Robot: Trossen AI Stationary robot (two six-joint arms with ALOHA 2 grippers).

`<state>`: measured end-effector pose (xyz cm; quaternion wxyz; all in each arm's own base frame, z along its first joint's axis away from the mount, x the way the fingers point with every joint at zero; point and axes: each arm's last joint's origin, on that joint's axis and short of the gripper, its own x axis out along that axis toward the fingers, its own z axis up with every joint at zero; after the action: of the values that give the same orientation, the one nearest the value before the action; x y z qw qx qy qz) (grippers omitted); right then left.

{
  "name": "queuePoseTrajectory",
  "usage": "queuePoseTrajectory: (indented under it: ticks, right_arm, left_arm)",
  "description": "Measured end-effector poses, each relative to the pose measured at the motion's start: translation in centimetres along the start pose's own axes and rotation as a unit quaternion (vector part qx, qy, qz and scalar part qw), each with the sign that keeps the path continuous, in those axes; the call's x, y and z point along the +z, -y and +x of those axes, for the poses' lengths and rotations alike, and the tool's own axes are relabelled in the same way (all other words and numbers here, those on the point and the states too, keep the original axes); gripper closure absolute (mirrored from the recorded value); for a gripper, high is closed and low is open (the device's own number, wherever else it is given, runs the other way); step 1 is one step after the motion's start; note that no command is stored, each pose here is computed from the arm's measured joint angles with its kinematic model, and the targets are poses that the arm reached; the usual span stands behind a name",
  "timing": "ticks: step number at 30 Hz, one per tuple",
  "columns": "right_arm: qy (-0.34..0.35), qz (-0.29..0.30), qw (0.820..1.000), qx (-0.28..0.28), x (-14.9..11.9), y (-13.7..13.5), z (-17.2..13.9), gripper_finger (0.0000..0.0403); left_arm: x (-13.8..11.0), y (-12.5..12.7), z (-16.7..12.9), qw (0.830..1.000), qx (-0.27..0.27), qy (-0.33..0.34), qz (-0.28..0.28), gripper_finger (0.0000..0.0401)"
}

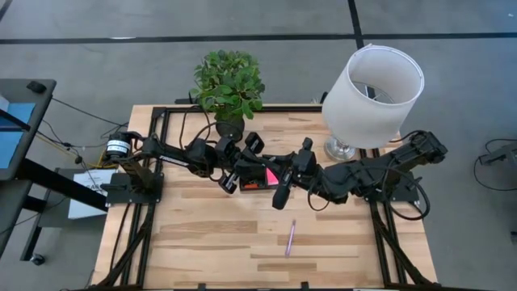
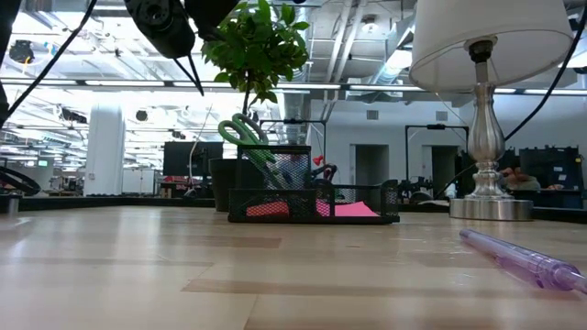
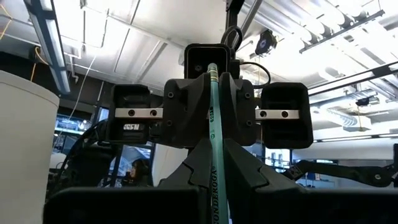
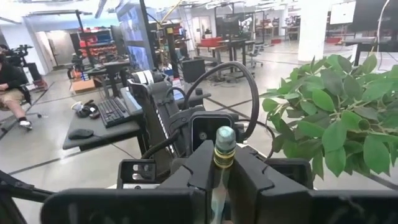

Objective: Pick and place office supplies into organizer
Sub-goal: Put the blue pencil into the black desk organizer

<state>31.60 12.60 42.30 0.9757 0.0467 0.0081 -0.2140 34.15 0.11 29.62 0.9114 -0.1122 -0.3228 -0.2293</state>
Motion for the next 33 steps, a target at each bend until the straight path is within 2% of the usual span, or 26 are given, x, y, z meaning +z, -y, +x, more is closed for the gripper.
queuePoseTrajectory:
  ticks: [4, 11, 15, 19, 23, 27, 30, 33]
  right_arm:
    - [0.001, 0.0, 1.0, -0.006, 0.0, 0.1, 0.0, 0.0386]
    - [0.005, -0.004, 0.999, -0.037, 0.0, 0.2, -0.1, 0.0389]
    - [0.006, -0.015, 0.998, -0.053, 0.0, 0.3, -0.1, 0.0389]
    - [0.0, -0.039, 0.997, -0.065, -0.1, 0.4, -0.1, 0.0389]
    - [-0.016, -0.053, 0.992, -0.113, -0.8, 0.8, -0.1, 0.0389]
    - [-0.051, -0.031, 0.987, -0.15, -2.9, 1.5, -0.1, 0.039]
    - [-0.07, -0.009, 0.982, -0.176, -5.7, 2.4, 0.6, 0.039]
    - [-0.07, 0.015, 0.977, -0.201, -7.7, 3.5, 1.6, 0.039]
  left_arm:
    - [0.0, -0.1, 0.0, 1.0, 0.015, 0.007, 0.0, 0.039]
    - [0.2, -0.3, -0.1, 0.999, 0.04, 0.019, -0.001, 0.0339]
    - [0.3, -0.7, -0.2, 0.998, 0.058, 0.025, 0.001, 0.0334]
    - [0.9, -1.7, -0.6, 0.994, 0.097, 0.038, 0.017, 0.0333]
    - [2.9, -2.8, -1.1, 0.989, 0.125, 0.065, 0.035, 0.0332]
    - [5.8, -3.0, -1.4, 0.986, 0.124, 0.095, 0.055, 0.0331]
    - [8.3, -2.2, -1.3, 0.986, 0.1, 0.116, 0.07, 0.0331]
    - [10.8, -0.6, -1.1, 0.989, 0.04, 0.125, 0.073, 0.0331]
